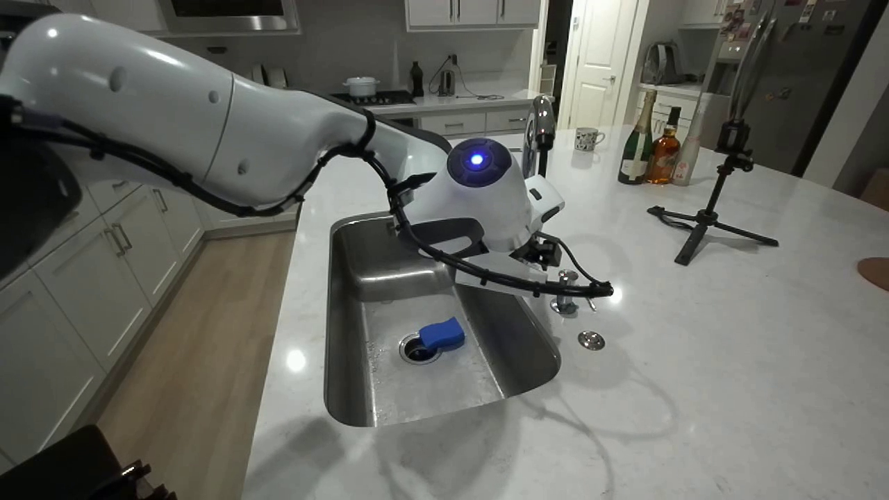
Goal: Push back the retractable faucet into the main hose
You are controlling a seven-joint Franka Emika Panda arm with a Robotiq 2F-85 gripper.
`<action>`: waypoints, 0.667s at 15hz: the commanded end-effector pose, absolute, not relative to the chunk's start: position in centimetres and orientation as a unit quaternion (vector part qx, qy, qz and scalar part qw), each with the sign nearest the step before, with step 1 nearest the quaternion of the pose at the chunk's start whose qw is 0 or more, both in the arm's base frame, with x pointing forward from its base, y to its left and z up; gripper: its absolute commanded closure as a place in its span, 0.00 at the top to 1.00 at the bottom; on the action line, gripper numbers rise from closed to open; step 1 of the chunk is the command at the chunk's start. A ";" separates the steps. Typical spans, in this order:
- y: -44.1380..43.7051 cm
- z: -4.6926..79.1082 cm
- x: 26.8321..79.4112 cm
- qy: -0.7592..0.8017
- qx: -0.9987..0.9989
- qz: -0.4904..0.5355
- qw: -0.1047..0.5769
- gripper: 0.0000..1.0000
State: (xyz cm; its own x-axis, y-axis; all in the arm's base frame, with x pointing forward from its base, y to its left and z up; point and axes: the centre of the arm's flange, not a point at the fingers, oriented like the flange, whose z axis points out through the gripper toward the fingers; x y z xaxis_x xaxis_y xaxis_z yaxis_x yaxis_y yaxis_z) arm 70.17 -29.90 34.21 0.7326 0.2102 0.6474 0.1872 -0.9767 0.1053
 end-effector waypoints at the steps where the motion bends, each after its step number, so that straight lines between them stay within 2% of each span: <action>1: -30.3 34.8 71.3 0.111 0.924 0.366 -0.003 1.00; 6: -30.6 33.7 71.6 0.078 0.913 0.397 -0.056 1.00; 7: -30.6 33.4 71.6 0.072 0.912 0.399 -0.061 0.97; 8: -30.9 33.2 71.6 0.067 0.912 0.400 -0.063 0.74; 10: -31.0 33.1 71.5 0.062 0.912 0.401 -0.061 0.68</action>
